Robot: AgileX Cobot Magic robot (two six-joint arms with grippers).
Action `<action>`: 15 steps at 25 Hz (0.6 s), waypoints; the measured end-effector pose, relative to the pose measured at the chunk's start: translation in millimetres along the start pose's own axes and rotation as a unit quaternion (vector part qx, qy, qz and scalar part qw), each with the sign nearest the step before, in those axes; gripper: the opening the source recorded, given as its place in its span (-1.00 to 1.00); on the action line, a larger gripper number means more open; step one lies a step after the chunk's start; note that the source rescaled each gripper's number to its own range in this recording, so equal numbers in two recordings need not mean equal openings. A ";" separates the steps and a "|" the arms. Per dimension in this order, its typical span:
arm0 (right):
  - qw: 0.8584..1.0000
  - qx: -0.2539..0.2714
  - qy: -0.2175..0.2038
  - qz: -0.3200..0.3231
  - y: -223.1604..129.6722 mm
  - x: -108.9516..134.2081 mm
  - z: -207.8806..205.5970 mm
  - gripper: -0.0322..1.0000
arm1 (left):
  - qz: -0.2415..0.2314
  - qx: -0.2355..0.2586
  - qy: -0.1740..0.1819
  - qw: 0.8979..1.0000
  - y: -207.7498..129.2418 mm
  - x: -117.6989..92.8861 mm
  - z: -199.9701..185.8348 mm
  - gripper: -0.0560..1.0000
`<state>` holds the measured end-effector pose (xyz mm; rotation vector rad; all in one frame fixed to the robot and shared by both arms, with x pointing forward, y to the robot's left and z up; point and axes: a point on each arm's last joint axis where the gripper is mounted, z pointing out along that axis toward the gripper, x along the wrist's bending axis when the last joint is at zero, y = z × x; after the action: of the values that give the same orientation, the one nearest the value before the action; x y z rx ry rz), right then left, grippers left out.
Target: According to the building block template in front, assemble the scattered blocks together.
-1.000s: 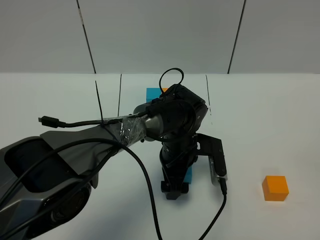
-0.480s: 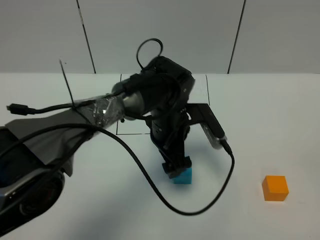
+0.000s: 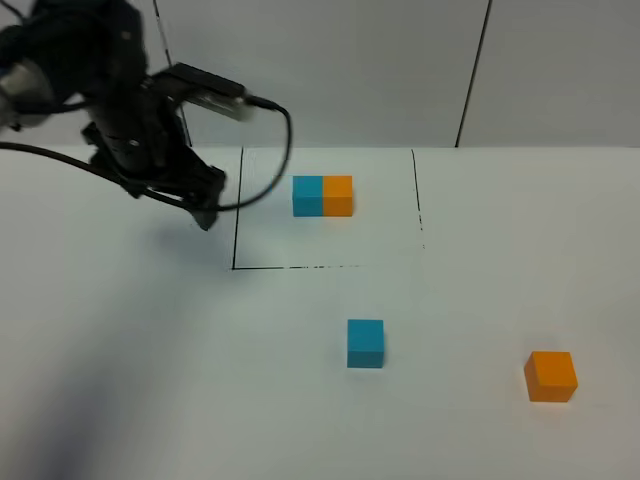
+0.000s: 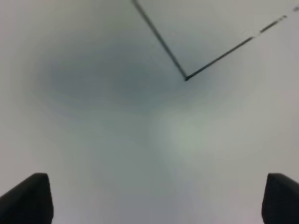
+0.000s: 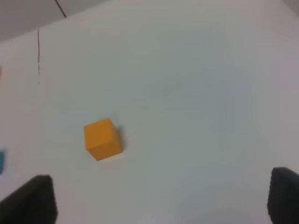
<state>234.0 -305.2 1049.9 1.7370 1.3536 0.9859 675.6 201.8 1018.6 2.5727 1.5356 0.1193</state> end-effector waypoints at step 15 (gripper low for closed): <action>1.000 0.000 0.000 0.000 0.0 0.0 0.0 0.61 | -0.206 -0.165 0.016 0.964 -202.3 16.9 -120.5 0.63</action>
<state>234.0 -305.2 1049.9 1.7377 1.3529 0.9863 491.0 321.2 1104.4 1.9673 1.8447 0.3376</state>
